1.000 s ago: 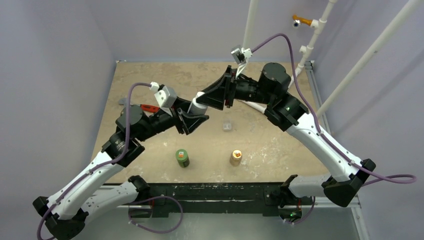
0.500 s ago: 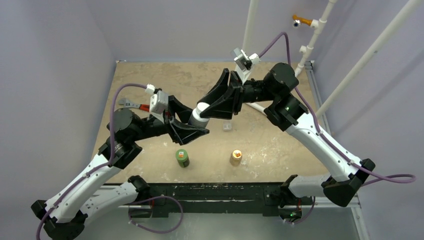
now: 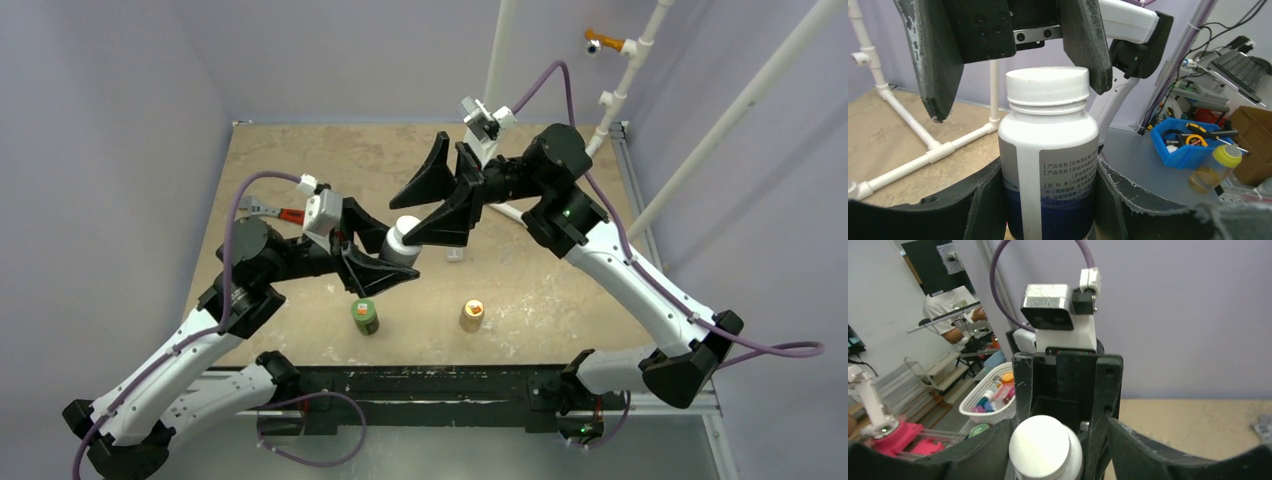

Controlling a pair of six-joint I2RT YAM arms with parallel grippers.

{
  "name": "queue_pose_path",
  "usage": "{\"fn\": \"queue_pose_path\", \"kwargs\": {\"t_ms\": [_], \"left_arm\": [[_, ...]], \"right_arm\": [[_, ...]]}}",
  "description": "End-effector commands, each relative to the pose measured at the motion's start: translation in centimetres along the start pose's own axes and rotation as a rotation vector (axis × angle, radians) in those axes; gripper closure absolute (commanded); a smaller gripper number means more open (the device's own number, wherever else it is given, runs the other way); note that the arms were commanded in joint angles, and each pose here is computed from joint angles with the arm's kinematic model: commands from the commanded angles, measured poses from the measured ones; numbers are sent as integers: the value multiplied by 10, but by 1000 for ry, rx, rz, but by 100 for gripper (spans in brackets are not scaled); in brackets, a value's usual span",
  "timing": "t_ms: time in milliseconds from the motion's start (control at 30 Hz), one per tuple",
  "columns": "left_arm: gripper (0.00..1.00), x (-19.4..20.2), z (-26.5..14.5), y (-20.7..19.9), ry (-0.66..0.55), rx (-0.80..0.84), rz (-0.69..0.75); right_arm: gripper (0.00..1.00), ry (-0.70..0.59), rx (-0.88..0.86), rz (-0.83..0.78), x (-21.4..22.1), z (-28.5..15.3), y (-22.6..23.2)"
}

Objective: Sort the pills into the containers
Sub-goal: Unscrew the lid of the pill bottle.

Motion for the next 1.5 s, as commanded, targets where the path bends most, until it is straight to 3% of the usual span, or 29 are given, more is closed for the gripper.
{"fn": "queue_pose_path", "kwargs": {"t_ms": [0,67,133,533,800,1200,1300,1467], "left_arm": [[100,-6,-6,4,-11,-58,136],[100,-3,-7,18,1,-156,147],[100,3,-10,34,30,-256,155],[100,41,-21,109,168,-707,257],[100,48,-13,125,185,-796,293],[100,60,-8,128,209,-793,280],[100,62,-7,129,215,-794,277],[100,65,-7,129,229,-793,273]], "right_arm": [[20,-84,194,18,-10,-5,-30],[5,-95,261,26,-10,-9,-34],[1,-116,326,35,-11,-13,-37],[3,-343,817,304,-10,-43,-86],[12,-368,1024,365,3,-45,-106],[33,-363,1078,380,4,-33,-117],[41,-357,1077,382,4,-30,-118],[62,-357,1083,378,5,-29,-118]]}}
Point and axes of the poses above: each gripper's point midway between its finger pads, its own z axis out along the fingers, its own y axis along the line the jaws close on, x = y × z, the point moved 4 cm from there along -z, back along the fingers, and after that the axes turned 9 degrees about z, right-handed, at the moved point
